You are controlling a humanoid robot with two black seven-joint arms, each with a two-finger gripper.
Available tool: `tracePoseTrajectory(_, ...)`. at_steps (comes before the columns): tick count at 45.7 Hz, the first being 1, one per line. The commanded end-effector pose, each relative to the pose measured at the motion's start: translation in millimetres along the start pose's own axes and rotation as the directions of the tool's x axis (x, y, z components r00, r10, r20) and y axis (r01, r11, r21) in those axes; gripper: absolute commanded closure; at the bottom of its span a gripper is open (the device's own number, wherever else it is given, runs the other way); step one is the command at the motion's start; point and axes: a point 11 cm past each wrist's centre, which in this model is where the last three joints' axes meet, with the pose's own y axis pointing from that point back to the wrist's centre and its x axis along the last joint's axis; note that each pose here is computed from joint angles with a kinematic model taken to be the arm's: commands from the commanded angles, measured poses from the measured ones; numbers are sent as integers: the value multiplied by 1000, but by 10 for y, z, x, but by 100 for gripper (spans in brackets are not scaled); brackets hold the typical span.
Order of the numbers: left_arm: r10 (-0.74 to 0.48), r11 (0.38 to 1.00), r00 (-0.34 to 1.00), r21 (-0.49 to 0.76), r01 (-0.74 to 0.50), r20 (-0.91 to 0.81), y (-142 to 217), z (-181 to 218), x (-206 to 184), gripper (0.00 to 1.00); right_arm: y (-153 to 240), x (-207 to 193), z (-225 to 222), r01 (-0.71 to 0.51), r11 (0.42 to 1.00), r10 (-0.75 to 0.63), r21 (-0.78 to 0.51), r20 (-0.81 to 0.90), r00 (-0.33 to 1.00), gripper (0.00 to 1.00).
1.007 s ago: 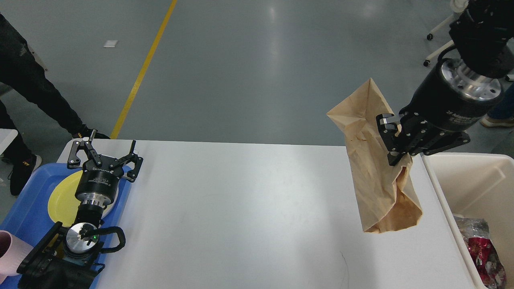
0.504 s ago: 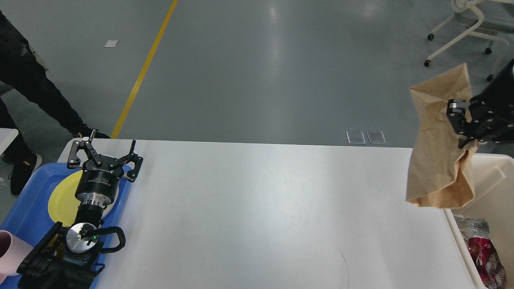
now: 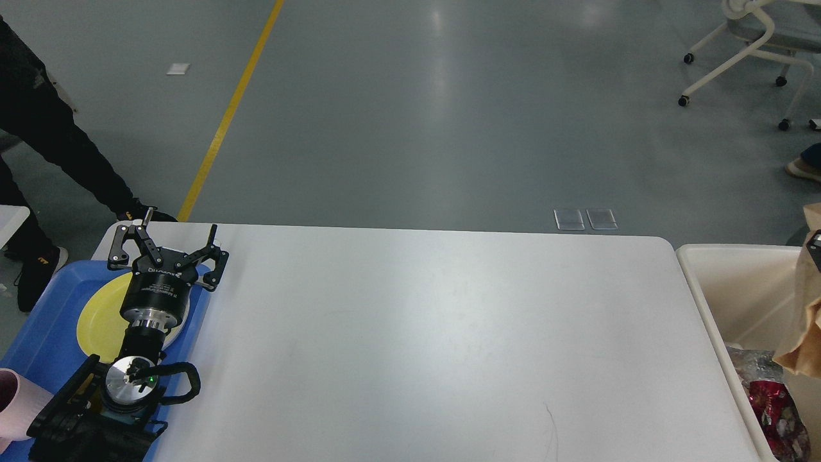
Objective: Tidy desktop
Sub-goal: 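Lift the brown paper bag and carry it into the white bin, then open the right gripper to release the bag inside the bin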
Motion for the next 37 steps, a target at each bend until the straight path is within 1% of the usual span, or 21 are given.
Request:
tracePoseTrajectory(1, 0, 1000, 1000, 0, 0, 0, 1, 0, 1, 4, -568, -65, 235, -25, 999, 27, -29, 69, 997, 100)
tracePoseTrajectory(6, 0, 1000, 1000, 0, 0, 0, 1, 0, 1, 4, -1020, -239, 379, -61, 996, 67, -59, 103, 992, 100)
tracePoseTrajectory(12, 0, 1000, 1000, 0, 0, 0, 1, 0, 1, 4, -1457, -602, 296, -136, 987, 140, -87, 47, 989, 100)
tracePoseTrajectory(14, 0, 1000, 1000, 0, 0, 0, 1, 0, 1, 4, -1548, -718, 275, -152, 984, 155, -88, 31, 987, 100)
tracePoseTrajectory(20, 0, 1000, 1000, 1, 0, -1, 1, -7, 0, 4, -1690, -929, 205, -207, 974, 208, -90, 9, 978, 100)
tracePoseTrajectory(26, 0, 1000, 1000, 0, 0, 0, 1, 0, 1, 4, -1829, -1240, 95, -212, 974, 208, -85, -49, 977, 100)
tracePoseTrajectory(29, 0, 1000, 1000, 0, 0, 0, 1, 0, 1, 4, -1857, -1300, 83, -229, 969, 222, -90, -90, 971, 100)
tracePoseTrajectory(36, 0, 1000, 1000, 0, 0, 0, 1, 0, 1, 4, -1882, -1337, 107, -243, 965, 233, -97, -98, 967, 100)
tracePoseTrajectory(37, 0, 1000, 1000, 0, 0, 0, 1, 0, 1, 4, -1879, -1327, 113, -247, 964, 238, -98, -95, 967, 98)
